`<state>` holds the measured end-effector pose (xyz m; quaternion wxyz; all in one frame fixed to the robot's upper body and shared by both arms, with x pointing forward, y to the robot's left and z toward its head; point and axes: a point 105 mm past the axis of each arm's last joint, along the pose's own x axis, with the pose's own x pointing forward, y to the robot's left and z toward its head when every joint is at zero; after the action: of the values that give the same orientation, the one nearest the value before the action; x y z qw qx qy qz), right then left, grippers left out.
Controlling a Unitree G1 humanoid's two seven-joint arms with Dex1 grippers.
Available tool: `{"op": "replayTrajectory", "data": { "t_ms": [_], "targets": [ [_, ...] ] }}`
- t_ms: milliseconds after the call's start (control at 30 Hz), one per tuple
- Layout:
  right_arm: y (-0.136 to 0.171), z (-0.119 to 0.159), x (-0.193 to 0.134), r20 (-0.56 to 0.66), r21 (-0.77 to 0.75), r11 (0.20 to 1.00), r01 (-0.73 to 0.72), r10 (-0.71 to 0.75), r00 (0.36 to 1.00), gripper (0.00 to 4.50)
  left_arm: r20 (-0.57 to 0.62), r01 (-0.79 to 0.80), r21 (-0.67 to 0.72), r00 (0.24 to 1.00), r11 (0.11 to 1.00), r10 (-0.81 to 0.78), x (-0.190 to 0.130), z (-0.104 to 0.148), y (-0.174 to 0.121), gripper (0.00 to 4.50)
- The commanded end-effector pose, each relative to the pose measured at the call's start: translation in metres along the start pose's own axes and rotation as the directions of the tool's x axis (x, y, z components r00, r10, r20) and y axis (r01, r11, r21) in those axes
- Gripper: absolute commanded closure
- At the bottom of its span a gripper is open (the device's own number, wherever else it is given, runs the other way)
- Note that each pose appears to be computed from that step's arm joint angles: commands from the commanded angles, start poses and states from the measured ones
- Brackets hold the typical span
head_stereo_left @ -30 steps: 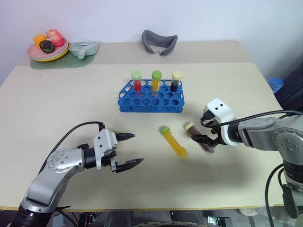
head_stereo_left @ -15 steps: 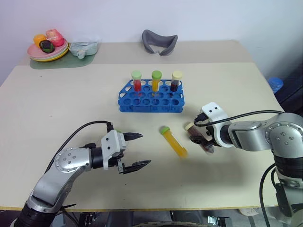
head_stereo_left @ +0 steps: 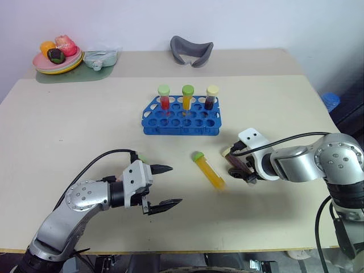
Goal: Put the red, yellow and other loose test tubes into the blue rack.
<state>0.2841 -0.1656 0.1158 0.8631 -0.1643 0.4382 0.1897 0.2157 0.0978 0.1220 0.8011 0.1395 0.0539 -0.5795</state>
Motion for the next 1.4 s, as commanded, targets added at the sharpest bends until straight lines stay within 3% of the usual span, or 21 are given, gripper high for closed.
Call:
{"op": "replayTrajectory", "data": {
  "t_ms": [33, 133, 200, 433, 567, 667, 733, 900, 1033, 1200, 1400],
  "targets": [
    [-0.003, 0.004, -0.001, 0.001, -0.007, 1.000, 0.019, -0.019, 1.000, 1.30, 0.022, -0.011, 0.042, 1.000, 0.999, 0.010, -0.003, 0.008, 0.001, 0.00],
    [-0.004, 0.006, 0.000, 0.001, -0.005, 1.000, 0.027, -0.027, 1.000, 2.87, 0.021, -0.013, 0.041, 1.000, 0.999, 0.012, -0.003, 0.008, 0.003, 0.00],
    [-0.004, 0.008, 0.000, 0.004, -0.006, 1.000, 0.026, -0.026, 1.000, 3.64, 0.019, -0.014, 0.040, 1.000, 0.999, 0.013, -0.003, 0.008, 0.004, 0.00],
    [-0.005, 0.012, -0.003, 0.027, -0.016, 0.999, 0.042, -0.041, 0.999, 3.64, 0.016, -0.016, 0.043, 1.000, 0.999, 0.016, -0.002, 0.006, 0.005, 0.00],
    [-0.006, 0.052, -0.027, 0.260, -0.074, 0.988, 0.136, -0.113, 0.959, 3.64, 0.038, -0.107, 0.021, 0.994, 0.994, 0.107, -0.010, 0.007, 0.016, 0.00],
    [0.006, 0.094, -0.057, 0.576, -0.087, 0.992, 0.088, -0.022, 0.817, 3.64, 0.135, -0.280, -0.059, 0.949, 0.958, 0.285, -0.024, 0.017, 0.042, 0.00],
    [0.013, 0.109, -0.069, 0.703, -0.080, 0.997, 0.017, 0.044, 0.710, 3.64, 0.161, -0.349, -0.107, 0.918, 0.931, 0.363, -0.033, 0.017, 0.053, 0.00],
    [0.033, 0.128, -0.068, 0.866, -0.054, 0.996, -0.076, 0.085, 0.493, 3.64, 0.164, -0.412, -0.112, 0.890, 0.904, 0.425, -0.038, 0.013, 0.065, 0.00],
    [0.038, 0.139, -0.050, 0.934, 0.033, 0.999, -0.002, -0.030, 0.355, 3.64, 0.197, -0.432, -0.136, 0.870, 0.892, 0.452, -0.036, 0.014, 0.070, 0.00],
    [0.046, 0.137, -0.032, 0.959, 0.072, 0.997, -0.027, -0.062, 0.275, 3.64, 0.274, -0.440, -0.203, 0.832, 0.875, 0.482, -0.041, 0.019, 0.073, 0.00],
    [0.037, 0.140, -0.014, 0.962, 0.108, 0.994, 0.032, -0.112, 0.250, 3.64, 0.273, -0.435, -0.185, 0.839, 0.881, 0.471, -0.041, 0.017, 0.069, 0.00]
  ]
}}
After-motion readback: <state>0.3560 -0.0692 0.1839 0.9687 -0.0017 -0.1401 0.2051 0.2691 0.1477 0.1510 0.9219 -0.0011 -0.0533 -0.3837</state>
